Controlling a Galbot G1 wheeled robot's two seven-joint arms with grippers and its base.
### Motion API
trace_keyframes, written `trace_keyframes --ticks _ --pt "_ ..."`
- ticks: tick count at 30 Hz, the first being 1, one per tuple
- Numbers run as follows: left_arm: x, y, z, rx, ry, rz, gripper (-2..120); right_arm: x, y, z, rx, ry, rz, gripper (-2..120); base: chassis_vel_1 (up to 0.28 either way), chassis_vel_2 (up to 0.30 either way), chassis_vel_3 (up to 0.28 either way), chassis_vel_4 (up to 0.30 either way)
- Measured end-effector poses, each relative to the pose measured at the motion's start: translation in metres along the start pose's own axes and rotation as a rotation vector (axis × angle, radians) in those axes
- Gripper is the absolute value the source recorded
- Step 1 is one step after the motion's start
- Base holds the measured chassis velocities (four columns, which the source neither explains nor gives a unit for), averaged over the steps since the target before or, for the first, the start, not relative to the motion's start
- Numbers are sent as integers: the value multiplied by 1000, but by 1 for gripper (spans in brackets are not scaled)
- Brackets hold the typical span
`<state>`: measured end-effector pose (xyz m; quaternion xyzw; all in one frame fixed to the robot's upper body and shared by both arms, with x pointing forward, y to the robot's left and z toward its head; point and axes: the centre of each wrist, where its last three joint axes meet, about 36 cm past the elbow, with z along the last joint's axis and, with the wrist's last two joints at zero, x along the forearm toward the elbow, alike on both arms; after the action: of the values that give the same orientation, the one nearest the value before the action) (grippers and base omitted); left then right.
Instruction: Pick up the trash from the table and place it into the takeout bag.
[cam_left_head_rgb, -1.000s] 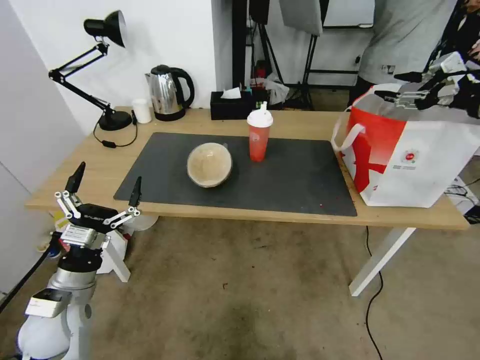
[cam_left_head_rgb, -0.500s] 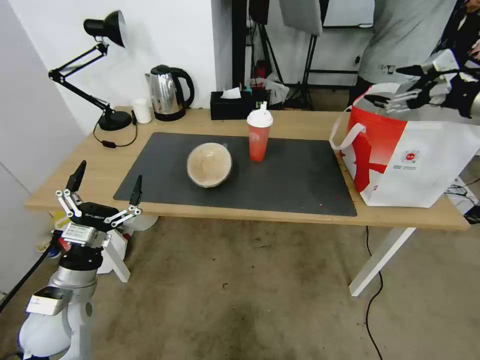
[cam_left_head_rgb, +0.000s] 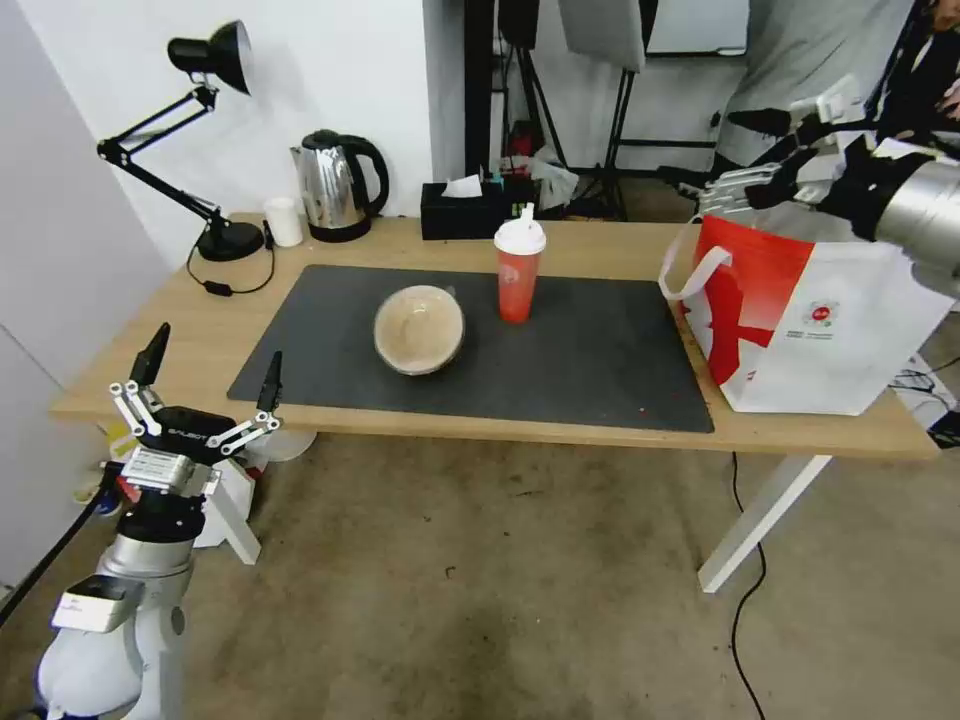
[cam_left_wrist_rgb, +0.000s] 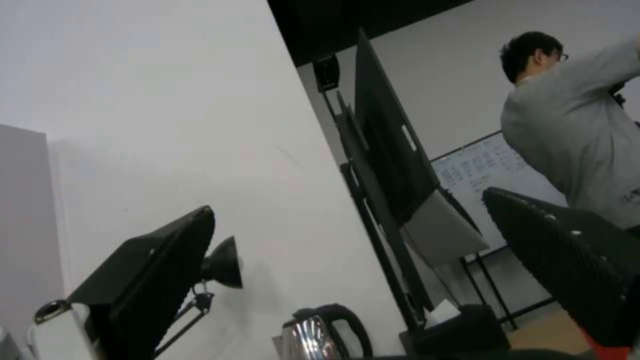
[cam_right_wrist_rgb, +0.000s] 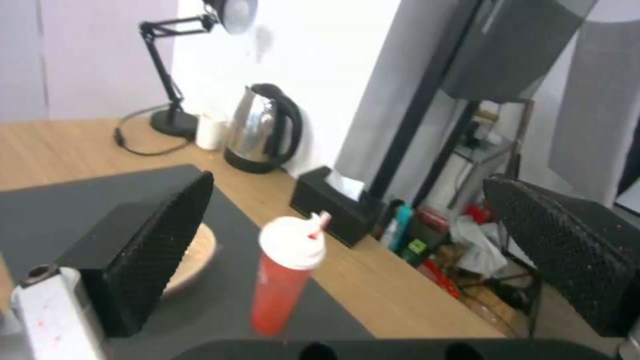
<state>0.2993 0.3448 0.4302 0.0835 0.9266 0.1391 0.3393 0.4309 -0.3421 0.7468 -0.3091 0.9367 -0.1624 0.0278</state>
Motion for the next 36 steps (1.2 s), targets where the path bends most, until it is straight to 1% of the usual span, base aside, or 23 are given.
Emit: trace_keyframes --ticks 3,4,6,7,8,9,10,11,12,14,16,17,18,22,23,26,27,28,32,33,34,35,36 --pt "0 0 0 -1 0 -2 100 -1 15 -3 -8 -19 -8 100 0 0 0 0" --pt "0 0 0 -1 0 -2 100 -1 15 -3 -8 -19 -8 100 0 0 0 0" --pt "0 0 1 0 1 -3 100 -2 24 -3 -14 -30 -10 100 0 0 0 0" --pt "0 1 2 1 1 -6 100 -3 36 -3 -22 -52 -12 100 0 0 0 0" --pt "0 1 2 1 1 -6 100 -3 36 -3 -22 -52 -12 100 0 0 0 0" --pt "0 1 3 1 1 -9 100 -3 45 -2 -31 -69 -12 100 0 0 0 0" --pt "0 1 4 1 1 -9 100 -3 50 -2 -36 -77 -13 100 0 0 0 0" --pt "0 2 5 2 2 -14 100 -3 66 3 -65 -108 -16 100 0 0 0 0" --pt "0 2 5 2 2 -14 100 -3 66 3 -65 -108 -16 100 0 0 0 0" --pt "1 2 6 2 4 -19 100 -3 82 13 -94 -131 -17 100 0 0 0 0" --pt "1 3 6 3 4 -22 100 -2 86 16 -100 -138 -14 100 0 0 0 0" --pt "2 4 7 5 4 -28 100 0 97 26 -117 -154 -13 100 0 0 0 0" --pt "2 4 7 5 4 -28 100 0 97 26 -117 -154 -13 100 0 0 0 0" --pt "3 6 9 7 4 -39 100 9 125 48 -157 -191 -1 100 0 0 0 0" --pt "3 6 9 7 4 -39 100 9 125 48 -157 -191 -1 100 0 0 0 0" --pt "3 6 10 8 3 -41 100 13 136 58 -177 -210 18 100 0 0 0 0" --pt "3 6 10 9 3 -42 100 15 144 67 -196 -219 34 100 0 0 0 0" --pt "3 6 10 9 3 -42 100 15 144 67 -196 -219 34 100 0 0 0 0" --pt "4 6 11 11 7 -46 100 20 169 98 -221 -239 93 100 0 0 0 0" --pt "4 6 11 11 7 -46 100 20 169 98 -221 -239 93 100 0 0 0 0" --pt "4 7 11 11 7 -47 100 21 173 102 -226 -241 101 100 0 0 0 0" --pt "5 7 11 13 6 -50 100 22 182 110 -238 -247 116 100 0 0 0 0" --pt "5 7 11 13 6 -50 100 22 182 110 -238 -247 116 100 0 0 0 0"
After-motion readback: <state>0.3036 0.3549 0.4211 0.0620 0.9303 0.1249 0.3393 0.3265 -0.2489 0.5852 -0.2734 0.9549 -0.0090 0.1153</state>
